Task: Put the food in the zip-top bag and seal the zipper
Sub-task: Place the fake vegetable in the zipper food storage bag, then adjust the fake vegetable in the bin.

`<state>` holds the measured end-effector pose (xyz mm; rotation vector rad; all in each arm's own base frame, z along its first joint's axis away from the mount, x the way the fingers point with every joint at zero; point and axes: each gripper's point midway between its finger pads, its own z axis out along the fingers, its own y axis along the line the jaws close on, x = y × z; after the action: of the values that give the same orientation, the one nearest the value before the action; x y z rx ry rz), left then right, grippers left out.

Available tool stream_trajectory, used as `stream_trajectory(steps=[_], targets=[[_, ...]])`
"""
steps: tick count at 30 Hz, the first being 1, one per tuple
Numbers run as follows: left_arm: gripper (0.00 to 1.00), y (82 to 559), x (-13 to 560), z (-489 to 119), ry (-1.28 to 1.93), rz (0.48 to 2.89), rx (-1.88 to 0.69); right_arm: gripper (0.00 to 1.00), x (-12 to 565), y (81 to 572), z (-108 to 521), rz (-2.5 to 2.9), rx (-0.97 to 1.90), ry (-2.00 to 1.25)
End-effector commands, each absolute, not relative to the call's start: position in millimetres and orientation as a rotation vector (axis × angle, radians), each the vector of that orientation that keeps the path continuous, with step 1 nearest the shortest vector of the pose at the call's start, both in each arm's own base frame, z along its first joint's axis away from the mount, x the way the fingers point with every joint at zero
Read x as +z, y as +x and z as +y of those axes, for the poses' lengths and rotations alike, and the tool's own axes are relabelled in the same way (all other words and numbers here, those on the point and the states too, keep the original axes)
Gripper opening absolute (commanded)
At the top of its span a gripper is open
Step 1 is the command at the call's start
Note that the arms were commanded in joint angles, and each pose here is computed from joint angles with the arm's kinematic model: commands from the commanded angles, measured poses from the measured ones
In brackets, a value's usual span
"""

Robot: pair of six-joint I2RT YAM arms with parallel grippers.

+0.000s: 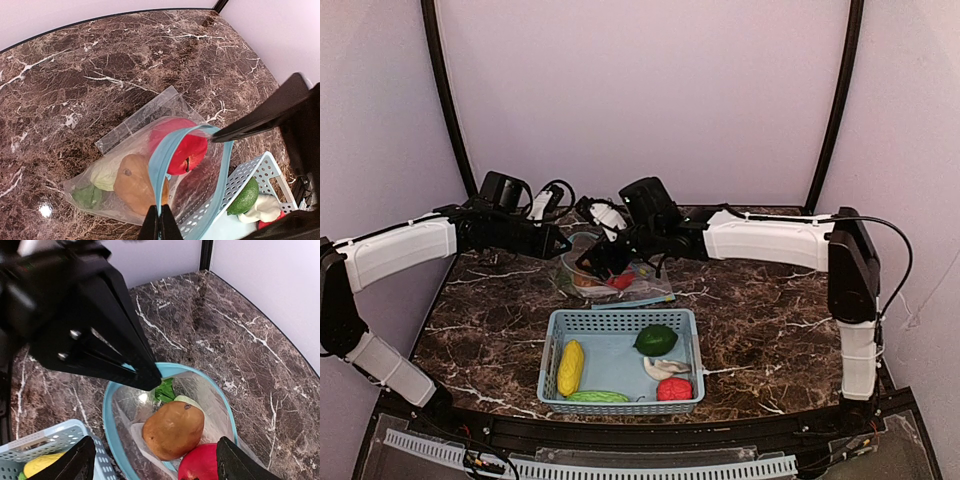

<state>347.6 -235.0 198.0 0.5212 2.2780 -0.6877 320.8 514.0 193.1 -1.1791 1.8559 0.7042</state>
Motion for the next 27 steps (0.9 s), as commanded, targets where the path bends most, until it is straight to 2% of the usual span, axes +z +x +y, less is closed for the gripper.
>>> stream_trajectory(steps=[1,10,16,23,27], targets=[[0.01,344,196,-235,0.528,2.285,-0.693,0.81,258,301,500,1.777,0.829,-1.119],[0.01,345,200,-232,0.524,2.269,-0.676,0.81,273,279,468,1.834,0.852,-1.072],[0.01,345,199,-232,0.524,2.267,-0.667,0.81,233,237,446,1.958,0.793,-1.188],[0.01,346,193,-233,0.524,2.285,-0.675,0.78,176,154,452,2.074,0.813,-1.451],[0.01,346,190,-233,0.526,2.291,-0.674,0.76,156,130,456,2.125,0.836,-1.534]])
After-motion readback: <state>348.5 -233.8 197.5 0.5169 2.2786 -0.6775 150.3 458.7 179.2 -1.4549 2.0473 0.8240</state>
